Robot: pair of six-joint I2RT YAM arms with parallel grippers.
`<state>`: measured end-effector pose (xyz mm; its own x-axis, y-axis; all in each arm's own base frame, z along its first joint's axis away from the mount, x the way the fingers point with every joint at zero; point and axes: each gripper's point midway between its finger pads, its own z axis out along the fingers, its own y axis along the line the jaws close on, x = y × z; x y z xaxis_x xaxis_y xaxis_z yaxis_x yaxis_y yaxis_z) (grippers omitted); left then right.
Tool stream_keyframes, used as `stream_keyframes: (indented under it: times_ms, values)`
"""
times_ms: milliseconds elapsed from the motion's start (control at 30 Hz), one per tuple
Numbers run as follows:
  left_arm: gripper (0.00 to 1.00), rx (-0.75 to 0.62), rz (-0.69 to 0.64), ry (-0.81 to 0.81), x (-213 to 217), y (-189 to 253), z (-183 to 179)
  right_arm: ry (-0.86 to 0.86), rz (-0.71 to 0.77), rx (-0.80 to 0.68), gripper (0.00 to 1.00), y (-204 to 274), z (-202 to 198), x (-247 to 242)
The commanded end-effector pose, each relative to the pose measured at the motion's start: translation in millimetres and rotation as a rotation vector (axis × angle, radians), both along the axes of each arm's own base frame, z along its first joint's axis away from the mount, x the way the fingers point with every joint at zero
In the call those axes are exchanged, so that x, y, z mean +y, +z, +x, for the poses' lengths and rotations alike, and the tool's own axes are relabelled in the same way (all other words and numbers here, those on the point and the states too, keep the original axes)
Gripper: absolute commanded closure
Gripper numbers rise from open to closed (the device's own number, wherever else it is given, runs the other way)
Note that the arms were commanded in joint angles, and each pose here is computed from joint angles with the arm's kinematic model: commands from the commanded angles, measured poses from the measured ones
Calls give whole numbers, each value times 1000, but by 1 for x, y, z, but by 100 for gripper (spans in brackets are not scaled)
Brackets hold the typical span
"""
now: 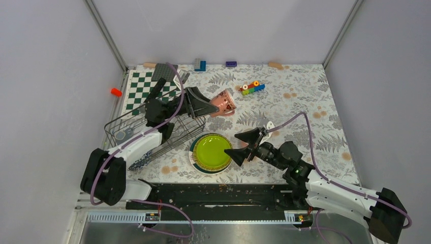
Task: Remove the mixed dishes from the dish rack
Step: Pick up the cup from the dish rack.
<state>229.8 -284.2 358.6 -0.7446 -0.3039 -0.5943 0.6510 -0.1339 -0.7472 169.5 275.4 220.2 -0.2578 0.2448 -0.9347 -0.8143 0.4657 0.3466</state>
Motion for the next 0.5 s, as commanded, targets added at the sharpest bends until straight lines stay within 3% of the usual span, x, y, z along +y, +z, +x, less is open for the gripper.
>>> stream_keyframes:
  times_ms: [0, 467]
  values:
    - [100, -219, -92, -157, 6, 38, -40, 108, 116, -76, 0, 56, -11, 13]
    - [100, -198, -58, -208, 0, 21, -48, 210, 238, -121, 6, 102, 9, 5]
